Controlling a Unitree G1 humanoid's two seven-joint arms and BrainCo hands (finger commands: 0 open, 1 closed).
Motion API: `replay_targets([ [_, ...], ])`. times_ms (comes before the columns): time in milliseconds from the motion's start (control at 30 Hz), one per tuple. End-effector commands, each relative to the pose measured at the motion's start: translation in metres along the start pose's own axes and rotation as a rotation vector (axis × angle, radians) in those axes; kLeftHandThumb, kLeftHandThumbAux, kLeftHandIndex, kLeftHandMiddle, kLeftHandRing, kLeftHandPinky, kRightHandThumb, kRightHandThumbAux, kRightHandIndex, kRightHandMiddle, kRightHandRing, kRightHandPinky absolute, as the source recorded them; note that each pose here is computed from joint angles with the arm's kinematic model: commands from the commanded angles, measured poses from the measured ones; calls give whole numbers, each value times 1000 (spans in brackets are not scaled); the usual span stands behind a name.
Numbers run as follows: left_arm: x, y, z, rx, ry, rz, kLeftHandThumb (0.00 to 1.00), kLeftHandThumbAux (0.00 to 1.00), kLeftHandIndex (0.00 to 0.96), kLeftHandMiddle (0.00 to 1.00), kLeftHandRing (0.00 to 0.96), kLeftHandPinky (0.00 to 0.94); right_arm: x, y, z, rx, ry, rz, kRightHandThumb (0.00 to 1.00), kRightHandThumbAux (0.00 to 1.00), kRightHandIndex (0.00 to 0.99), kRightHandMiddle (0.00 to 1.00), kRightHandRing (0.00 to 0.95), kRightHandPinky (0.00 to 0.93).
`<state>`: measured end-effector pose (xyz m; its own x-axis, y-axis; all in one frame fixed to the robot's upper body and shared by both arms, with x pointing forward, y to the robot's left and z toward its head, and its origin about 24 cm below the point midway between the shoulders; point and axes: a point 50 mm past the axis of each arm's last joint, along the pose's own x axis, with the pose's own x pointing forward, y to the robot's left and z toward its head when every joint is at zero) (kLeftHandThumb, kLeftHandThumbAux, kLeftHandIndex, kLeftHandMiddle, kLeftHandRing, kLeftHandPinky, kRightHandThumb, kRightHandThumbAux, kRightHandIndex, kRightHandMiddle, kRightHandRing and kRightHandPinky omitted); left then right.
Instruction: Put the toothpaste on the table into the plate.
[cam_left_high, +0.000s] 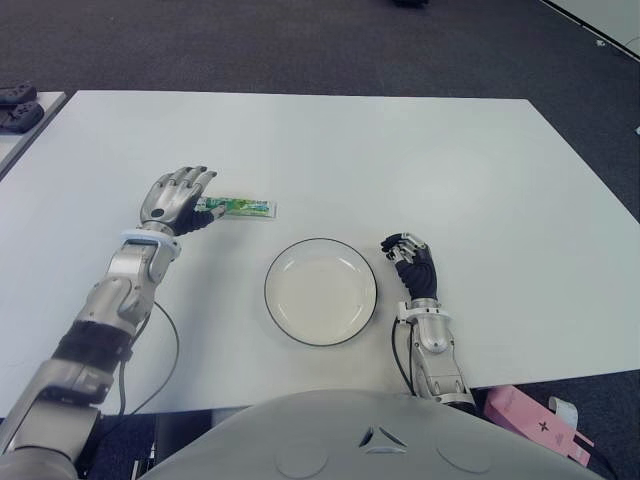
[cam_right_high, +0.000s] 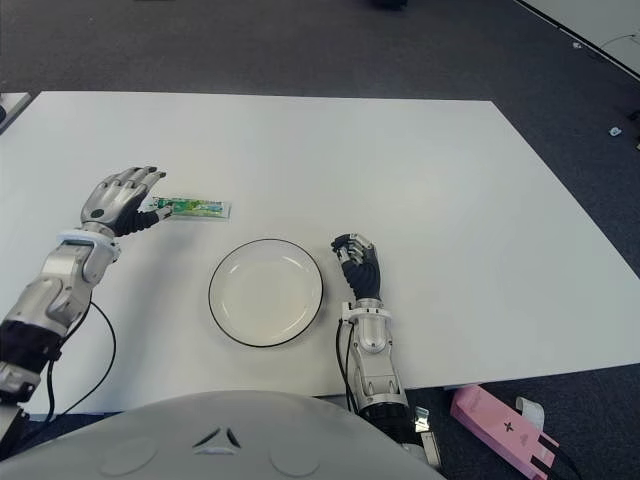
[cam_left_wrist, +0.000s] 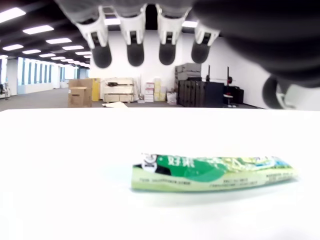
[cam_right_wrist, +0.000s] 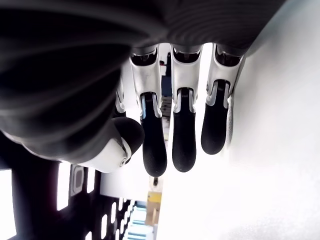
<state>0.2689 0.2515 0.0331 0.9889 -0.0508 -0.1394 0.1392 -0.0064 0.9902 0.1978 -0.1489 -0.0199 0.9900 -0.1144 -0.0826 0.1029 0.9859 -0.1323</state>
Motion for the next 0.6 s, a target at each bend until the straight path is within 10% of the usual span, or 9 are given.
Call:
replay_targets([
  [33, 9, -5, -4, 19, -33, -35, 436, 147, 0, 0, 0, 18, -2, -2, -5, 4, 23, -10, 707, 728, 429, 490, 454, 433],
  [600, 31, -16, -2, 52, -165, -108, 430, 63, 0, 0, 0, 0, -3, -1, -4, 2, 12, -13, 705, 729, 429, 489, 462, 442],
])
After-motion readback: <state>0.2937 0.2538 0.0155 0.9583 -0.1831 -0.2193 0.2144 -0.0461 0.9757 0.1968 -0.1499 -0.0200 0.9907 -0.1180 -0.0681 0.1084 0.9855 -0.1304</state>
